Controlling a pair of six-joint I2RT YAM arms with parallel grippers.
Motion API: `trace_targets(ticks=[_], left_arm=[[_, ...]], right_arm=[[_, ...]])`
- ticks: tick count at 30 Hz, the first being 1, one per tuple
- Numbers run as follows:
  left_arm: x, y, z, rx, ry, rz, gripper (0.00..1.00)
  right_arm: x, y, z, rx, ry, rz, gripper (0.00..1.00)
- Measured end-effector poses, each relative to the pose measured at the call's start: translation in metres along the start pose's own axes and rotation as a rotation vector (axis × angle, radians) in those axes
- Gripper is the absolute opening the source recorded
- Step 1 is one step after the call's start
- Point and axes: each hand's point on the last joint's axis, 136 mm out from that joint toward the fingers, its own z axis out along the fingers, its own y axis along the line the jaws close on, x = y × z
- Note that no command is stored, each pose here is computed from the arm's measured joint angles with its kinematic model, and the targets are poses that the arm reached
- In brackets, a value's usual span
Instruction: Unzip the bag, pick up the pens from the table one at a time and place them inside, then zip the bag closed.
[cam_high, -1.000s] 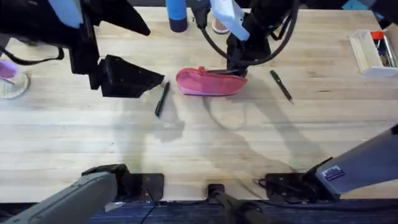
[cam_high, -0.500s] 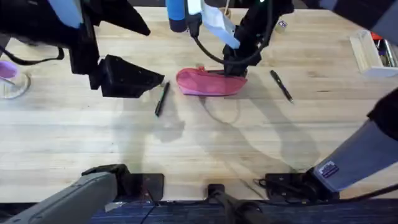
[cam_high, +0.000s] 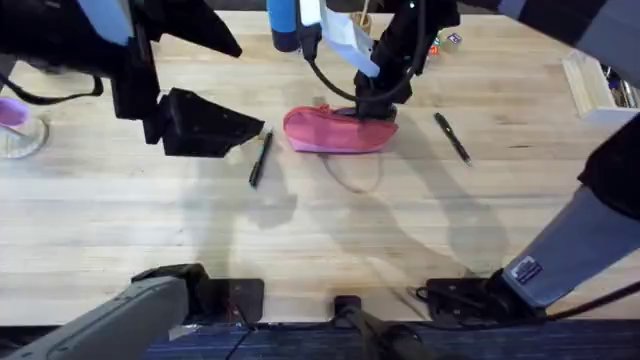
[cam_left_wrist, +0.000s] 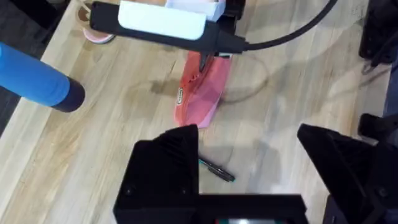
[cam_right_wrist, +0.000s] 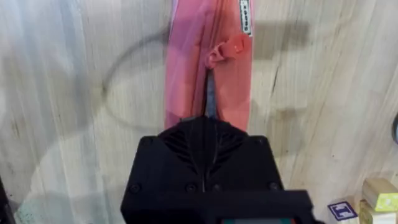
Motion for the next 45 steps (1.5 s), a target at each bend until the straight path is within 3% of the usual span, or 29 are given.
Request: trace_targets(ticks=[13, 18, 20, 25, 26, 45], left_arm=[[0.000, 0.000, 0.000, 0.000, 0.000, 0.000, 0.993], [0.000, 0.000, 0.000, 0.000, 0.000, 0.000, 0.993], [0.000, 0.001, 0.000, -0.002, -0.001, 0.002, 0.993], [0.000, 0.001, 0.000, -0.005, -0.002, 0.006, 0.993], [0.000, 0.001, 0.000, -0.005, -0.002, 0.005, 0.993], [-0.001, 0.002, 0.000, -0.007, -0.002, 0.008, 0.994]], right_arm=[[0.004, -0.005, 0.026, -0.042, 0.018, 0.010, 0.031], [0.004, -0.005, 0.026, -0.042, 0.018, 0.010, 0.092], [0.004, -0.005, 0.026, -0.044, 0.019, 0.015, 0.235], [0.003, -0.007, 0.026, -0.035, 0.011, 0.015, 0.917], [0.003, -0.007, 0.026, -0.034, 0.010, 0.012, 0.972], [0.004, -0.001, 0.026, -0.057, 0.017, 0.060, 0.996]])
